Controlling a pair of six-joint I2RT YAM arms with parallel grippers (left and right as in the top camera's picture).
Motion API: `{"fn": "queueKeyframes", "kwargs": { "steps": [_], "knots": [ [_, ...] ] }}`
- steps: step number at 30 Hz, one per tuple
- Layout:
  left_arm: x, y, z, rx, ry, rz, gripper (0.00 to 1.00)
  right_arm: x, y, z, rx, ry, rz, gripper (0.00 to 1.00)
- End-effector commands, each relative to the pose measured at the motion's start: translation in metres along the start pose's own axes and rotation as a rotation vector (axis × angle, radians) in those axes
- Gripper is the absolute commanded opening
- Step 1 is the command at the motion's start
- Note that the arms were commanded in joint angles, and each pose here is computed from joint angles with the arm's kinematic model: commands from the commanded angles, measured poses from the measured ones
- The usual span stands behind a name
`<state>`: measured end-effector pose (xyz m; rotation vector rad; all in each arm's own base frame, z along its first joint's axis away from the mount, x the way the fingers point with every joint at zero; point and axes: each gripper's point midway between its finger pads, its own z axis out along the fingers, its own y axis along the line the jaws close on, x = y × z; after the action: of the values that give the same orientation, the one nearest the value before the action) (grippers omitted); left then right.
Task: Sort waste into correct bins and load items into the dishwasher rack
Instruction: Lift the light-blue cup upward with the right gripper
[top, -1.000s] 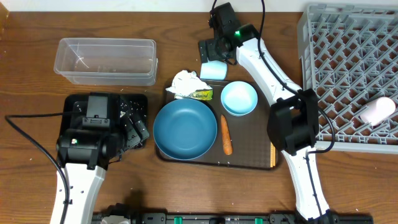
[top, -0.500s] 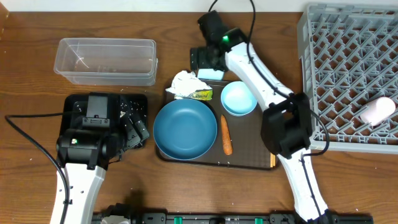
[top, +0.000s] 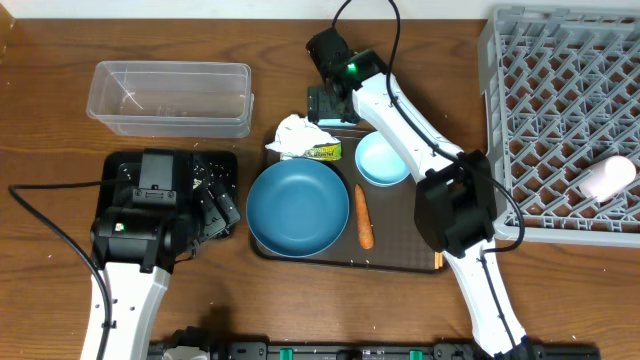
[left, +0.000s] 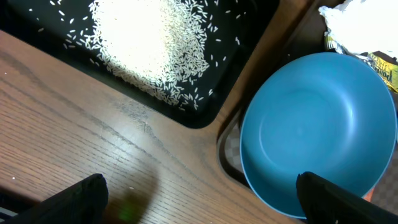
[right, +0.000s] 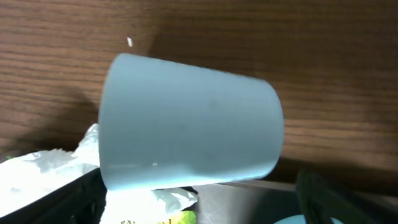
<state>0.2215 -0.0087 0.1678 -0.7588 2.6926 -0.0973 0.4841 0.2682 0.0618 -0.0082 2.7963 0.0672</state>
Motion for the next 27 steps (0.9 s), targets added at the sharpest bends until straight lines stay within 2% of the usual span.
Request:
{"fn": "queueKeyframes", "kwargs": {
  "steps": [1, 6, 8, 18, 21, 27],
  "knots": [
    [-0.003, -0.001, -0.003, 0.005, -0.011, -0.013, 0.99, 0.001, -0.006, 0.008, 0.048, -0.004, 0.011, 0.90],
    [-0.003, -0.001, -0.003, 0.005, -0.011, -0.013, 0.99, 0.002, -0.016, 0.007, 0.097, -0.005, 0.007, 0.77],
    [-0.003, -0.001, -0.003, 0.005, -0.011, -0.013, 0.99, 0.001, -0.021, 0.006, 0.128, -0.012, 0.003, 0.74],
    [-0.003, -0.001, -0.003, 0.005, -0.011, -0.013, 0.99, -0.020, -0.029, 0.006, 0.155, -0.088, -0.082, 0.81],
    [-0.003, -0.001, -0.003, 0.005, -0.011, -0.013, 0.99, -0.028, -0.024, 0.011, 0.144, -0.114, -0.139, 0.86],
    [-0.003, -0.001, -0.003, 0.005, -0.011, -0.013, 0.99, -0.042, -0.018, 0.019, 0.133, -0.167, -0.246, 0.88]
  ]
}}
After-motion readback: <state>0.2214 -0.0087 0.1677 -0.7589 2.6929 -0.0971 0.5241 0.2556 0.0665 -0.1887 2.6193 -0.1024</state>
